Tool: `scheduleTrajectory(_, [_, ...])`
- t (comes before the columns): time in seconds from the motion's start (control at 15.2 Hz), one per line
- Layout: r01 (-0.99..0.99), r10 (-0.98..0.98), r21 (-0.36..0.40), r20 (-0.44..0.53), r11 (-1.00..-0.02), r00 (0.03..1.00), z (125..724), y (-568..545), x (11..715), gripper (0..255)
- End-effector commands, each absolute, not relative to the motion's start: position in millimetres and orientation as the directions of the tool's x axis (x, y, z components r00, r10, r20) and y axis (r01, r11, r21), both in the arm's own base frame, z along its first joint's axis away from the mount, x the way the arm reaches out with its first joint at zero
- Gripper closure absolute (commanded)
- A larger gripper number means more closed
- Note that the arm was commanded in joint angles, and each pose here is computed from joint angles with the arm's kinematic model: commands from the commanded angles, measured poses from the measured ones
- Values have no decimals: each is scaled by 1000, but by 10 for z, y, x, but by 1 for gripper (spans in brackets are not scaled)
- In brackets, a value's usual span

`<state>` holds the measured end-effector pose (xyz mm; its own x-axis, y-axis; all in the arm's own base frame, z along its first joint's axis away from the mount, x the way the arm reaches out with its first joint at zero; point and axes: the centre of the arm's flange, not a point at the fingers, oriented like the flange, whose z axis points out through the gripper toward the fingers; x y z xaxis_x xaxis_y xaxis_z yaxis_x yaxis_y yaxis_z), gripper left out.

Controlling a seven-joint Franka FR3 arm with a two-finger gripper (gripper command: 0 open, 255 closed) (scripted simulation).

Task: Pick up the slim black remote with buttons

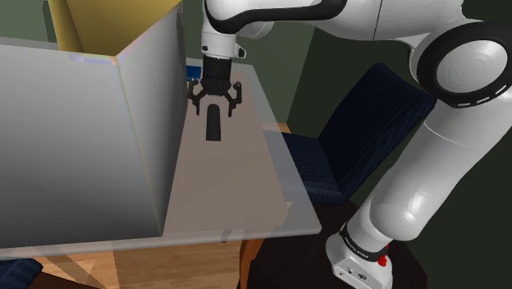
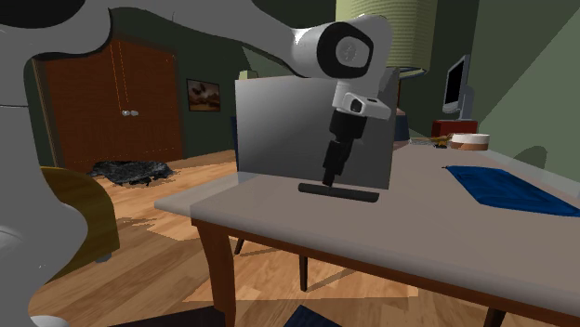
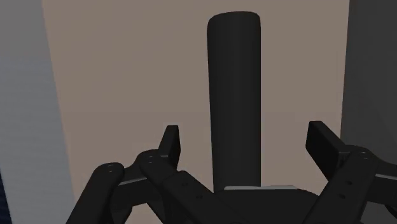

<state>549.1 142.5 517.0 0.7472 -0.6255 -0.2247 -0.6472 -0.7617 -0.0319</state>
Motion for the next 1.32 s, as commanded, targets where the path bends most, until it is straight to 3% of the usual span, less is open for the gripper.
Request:
scheduleTrajectory(0.0, [-649,-627,-33,-224,-760,746,5071,1431,5484,0])
scheduleTrajectory(0.33, [-649,-627,-33,-224,-760,746,4882,1431,5484,0])
scheduleTrajectory(0.4, [-649,-627,-32,-224,-760,746,4881,1431,5484,255])
scheduleTrajectory(1.25, [-649,-627,-33,-224,-760,746,5093,1431,5484,255])
